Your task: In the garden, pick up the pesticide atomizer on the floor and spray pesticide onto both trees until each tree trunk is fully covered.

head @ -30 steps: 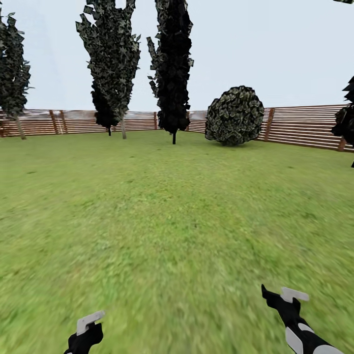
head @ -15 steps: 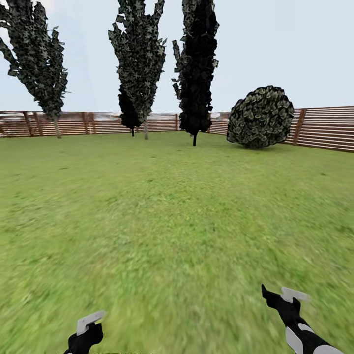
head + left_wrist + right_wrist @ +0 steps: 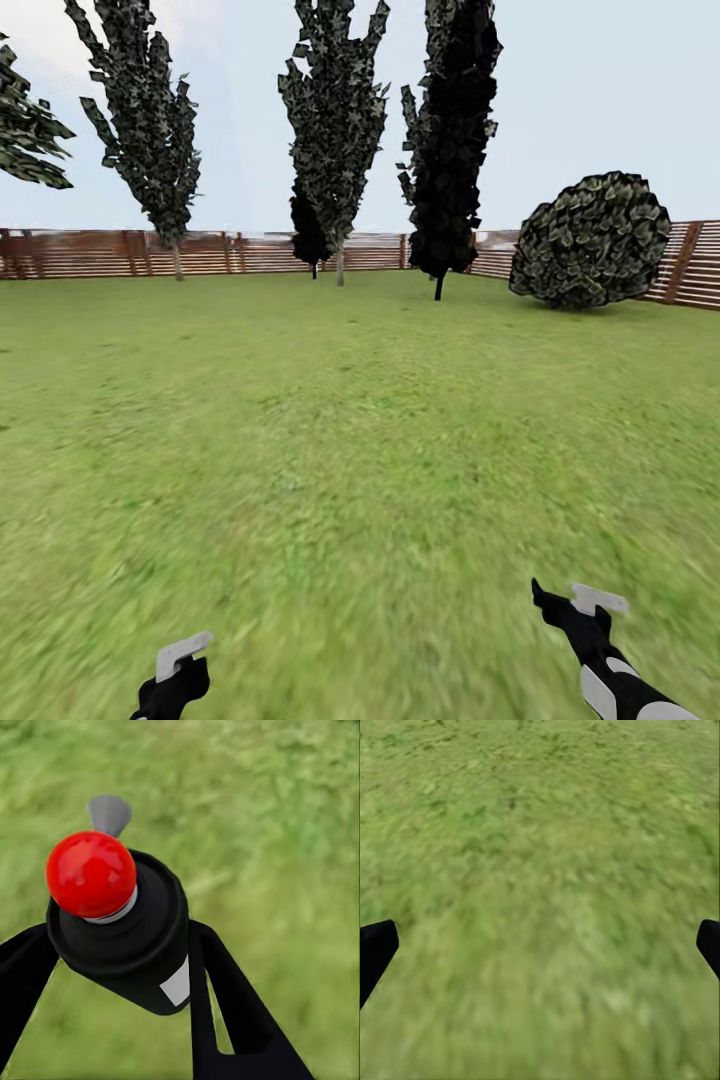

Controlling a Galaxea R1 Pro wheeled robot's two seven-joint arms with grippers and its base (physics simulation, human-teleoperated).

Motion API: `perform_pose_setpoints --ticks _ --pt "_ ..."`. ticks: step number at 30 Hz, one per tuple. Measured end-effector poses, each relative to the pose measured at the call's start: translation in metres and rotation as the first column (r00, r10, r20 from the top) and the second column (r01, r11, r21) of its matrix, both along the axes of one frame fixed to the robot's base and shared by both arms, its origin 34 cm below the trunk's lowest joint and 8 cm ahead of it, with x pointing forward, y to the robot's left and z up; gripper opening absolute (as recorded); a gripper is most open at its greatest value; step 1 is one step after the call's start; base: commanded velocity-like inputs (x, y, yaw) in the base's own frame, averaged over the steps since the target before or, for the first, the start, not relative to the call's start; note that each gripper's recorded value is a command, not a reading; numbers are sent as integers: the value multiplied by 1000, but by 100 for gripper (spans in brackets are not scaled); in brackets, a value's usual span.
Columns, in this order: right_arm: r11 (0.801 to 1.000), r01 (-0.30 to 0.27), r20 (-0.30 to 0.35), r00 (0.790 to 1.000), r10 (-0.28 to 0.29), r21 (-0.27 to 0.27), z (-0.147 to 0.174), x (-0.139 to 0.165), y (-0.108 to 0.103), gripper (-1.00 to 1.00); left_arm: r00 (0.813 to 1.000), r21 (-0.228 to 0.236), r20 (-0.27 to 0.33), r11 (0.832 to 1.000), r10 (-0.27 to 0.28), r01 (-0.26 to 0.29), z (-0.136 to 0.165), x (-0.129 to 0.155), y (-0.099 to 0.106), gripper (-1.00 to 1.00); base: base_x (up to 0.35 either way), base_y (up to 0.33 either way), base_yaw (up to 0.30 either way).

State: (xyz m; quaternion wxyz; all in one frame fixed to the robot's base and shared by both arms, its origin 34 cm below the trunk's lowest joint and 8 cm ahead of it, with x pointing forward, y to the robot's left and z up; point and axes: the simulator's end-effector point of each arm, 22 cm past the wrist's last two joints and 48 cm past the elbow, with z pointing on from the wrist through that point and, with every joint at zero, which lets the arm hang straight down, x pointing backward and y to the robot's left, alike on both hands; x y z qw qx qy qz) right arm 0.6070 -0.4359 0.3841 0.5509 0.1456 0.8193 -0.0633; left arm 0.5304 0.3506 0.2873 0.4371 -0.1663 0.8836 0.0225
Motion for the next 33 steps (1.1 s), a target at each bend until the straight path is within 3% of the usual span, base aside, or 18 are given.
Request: perform_pose_setpoints --ticks 33 --pt "1000 -1 8 1000 1 -1 7 2 0 100 1000 0 8 1000 1 -1 6 2 0 -100 0 0 287"
